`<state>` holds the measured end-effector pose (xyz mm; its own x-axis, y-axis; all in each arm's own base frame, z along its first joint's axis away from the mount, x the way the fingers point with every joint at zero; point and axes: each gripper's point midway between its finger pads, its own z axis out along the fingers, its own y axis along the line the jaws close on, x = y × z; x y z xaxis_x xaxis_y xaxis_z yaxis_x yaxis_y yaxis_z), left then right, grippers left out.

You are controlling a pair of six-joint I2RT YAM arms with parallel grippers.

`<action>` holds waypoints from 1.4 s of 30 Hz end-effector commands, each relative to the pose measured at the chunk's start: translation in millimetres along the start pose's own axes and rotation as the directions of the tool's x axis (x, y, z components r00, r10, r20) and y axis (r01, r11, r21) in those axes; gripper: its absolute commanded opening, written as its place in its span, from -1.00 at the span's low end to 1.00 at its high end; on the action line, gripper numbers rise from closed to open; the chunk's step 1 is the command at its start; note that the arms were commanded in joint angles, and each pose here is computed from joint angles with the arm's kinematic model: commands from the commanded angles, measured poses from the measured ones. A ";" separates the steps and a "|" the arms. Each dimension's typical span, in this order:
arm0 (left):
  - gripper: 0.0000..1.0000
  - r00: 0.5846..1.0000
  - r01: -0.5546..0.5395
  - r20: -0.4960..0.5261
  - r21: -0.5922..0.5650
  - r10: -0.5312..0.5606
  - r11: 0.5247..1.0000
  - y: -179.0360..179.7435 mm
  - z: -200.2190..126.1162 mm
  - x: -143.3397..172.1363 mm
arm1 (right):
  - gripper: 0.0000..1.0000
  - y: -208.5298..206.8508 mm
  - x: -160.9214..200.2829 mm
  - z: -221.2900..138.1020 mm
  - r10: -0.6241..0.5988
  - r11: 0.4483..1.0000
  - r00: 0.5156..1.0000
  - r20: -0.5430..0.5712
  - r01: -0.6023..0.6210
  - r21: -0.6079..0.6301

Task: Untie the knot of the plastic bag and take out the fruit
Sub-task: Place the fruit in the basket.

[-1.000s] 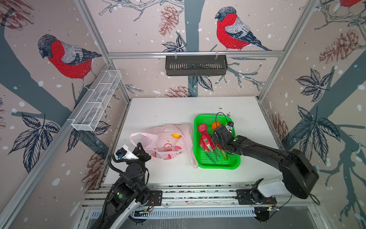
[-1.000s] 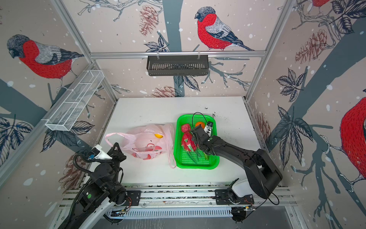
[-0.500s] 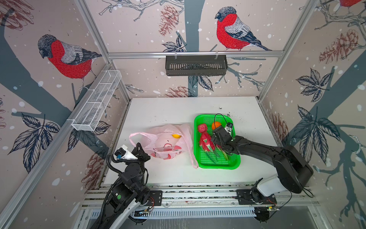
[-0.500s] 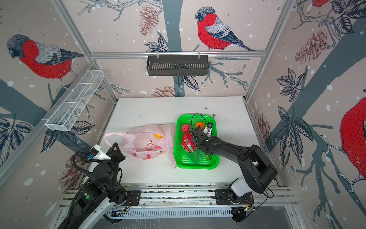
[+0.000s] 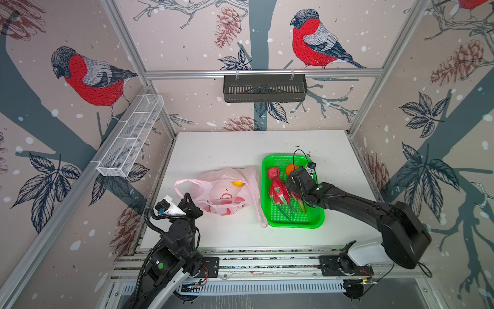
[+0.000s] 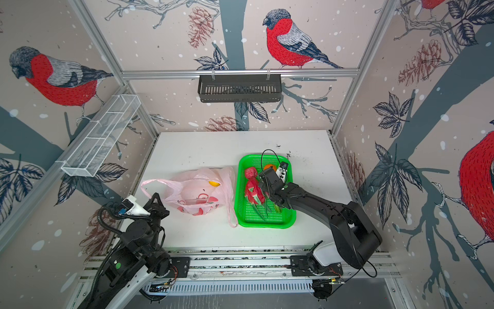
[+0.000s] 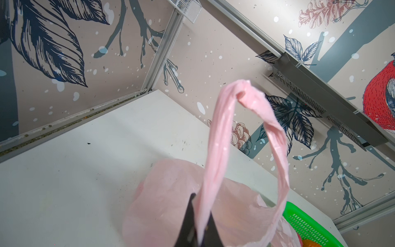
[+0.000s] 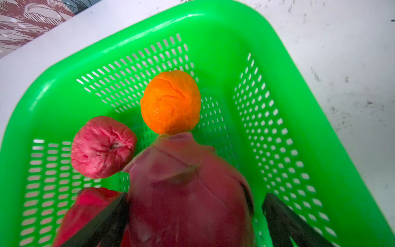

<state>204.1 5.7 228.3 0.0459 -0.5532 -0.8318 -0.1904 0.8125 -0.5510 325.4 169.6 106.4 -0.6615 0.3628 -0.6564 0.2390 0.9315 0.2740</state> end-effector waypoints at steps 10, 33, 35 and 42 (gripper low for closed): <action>-1.00 1.000 0.026 0.010 0.002 -0.026 1.000 -0.8 -0.6 -3.5 | 0.99 1.9 -1.2 -0.3 -0.014 1.000 1.000 -0.007 0.014 -0.009; -1.00 1.000 0.025 -0.006 0.002 -0.025 1.000 0.4 0.7 3.1 | 0.99 -0.1 23.8 -13.8 -0.007 1.000 0.994 -0.107 0.004 -0.028; -1.00 1.000 0.024 -0.008 0.002 -0.024 1.000 0.4 0.8 3.6 | 0.99 2.1 24.5 -15.4 -0.008 0.999 0.994 -0.108 0.004 -0.035; -1.00 1.000 0.026 -0.006 0.002 -0.026 1.000 0.6 0.9 3.7 | 0.99 8.1 33.6 -18.0 -0.008 0.999 0.992 -0.123 0.001 -0.054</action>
<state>205.3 3.2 224.2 0.0358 -0.5646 -0.8246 -0.1858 0.8070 -0.5606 295.4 182.0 98.4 -0.7396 0.3351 -0.5837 0.2047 0.9381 0.2793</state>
